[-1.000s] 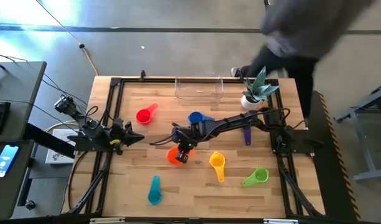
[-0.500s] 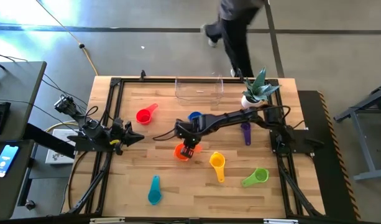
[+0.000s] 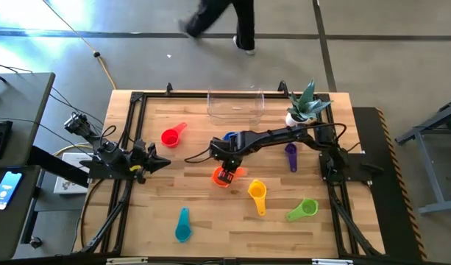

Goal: Nest measuring cups in basket
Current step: Move the orange measuring cup to the center of the table, then stack the red measuring cup on top of the orange measuring cup

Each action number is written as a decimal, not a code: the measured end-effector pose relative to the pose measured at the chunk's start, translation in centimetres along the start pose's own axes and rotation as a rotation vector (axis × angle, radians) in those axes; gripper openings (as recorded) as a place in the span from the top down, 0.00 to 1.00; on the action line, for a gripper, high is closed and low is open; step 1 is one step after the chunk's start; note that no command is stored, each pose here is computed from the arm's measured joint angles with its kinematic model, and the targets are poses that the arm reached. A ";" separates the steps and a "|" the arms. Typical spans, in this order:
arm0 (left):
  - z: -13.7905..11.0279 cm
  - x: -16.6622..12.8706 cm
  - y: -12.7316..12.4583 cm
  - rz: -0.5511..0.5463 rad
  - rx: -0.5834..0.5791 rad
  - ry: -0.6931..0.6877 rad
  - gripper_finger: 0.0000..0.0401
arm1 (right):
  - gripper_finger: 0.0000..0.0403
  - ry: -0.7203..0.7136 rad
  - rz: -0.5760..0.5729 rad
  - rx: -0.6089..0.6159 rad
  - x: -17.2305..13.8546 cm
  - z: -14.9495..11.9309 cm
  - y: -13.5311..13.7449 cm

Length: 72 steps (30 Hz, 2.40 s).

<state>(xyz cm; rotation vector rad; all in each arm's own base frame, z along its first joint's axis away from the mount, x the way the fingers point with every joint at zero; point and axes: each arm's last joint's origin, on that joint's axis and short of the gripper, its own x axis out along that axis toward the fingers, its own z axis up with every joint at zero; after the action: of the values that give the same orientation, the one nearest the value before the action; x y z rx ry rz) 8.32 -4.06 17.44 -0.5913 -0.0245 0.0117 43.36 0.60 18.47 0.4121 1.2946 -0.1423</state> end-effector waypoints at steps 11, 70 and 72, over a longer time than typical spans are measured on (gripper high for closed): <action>0.0 0.0 0.0 0.000 0.099 0.000 0.99 | 0.97 0.007 0.005 -0.008 0.0 -0.1 0.0; 8.9 -2.4 -2.4 0.308 0.401 -0.258 0.83 | 0.69 -0.468 0.126 0.038 -15.7 1.3 -4.7; 9.7 -2.8 -2.6 0.331 0.404 -0.275 0.81 | 0.69 -0.491 0.119 0.037 -16.5 1.2 -5.3</action>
<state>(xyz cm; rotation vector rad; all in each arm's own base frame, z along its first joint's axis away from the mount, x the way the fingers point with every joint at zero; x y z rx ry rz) 5.29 -0.84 26.88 -0.1804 -0.1873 0.4110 38.18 -6.77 33.32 0.4512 0.7833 -0.1557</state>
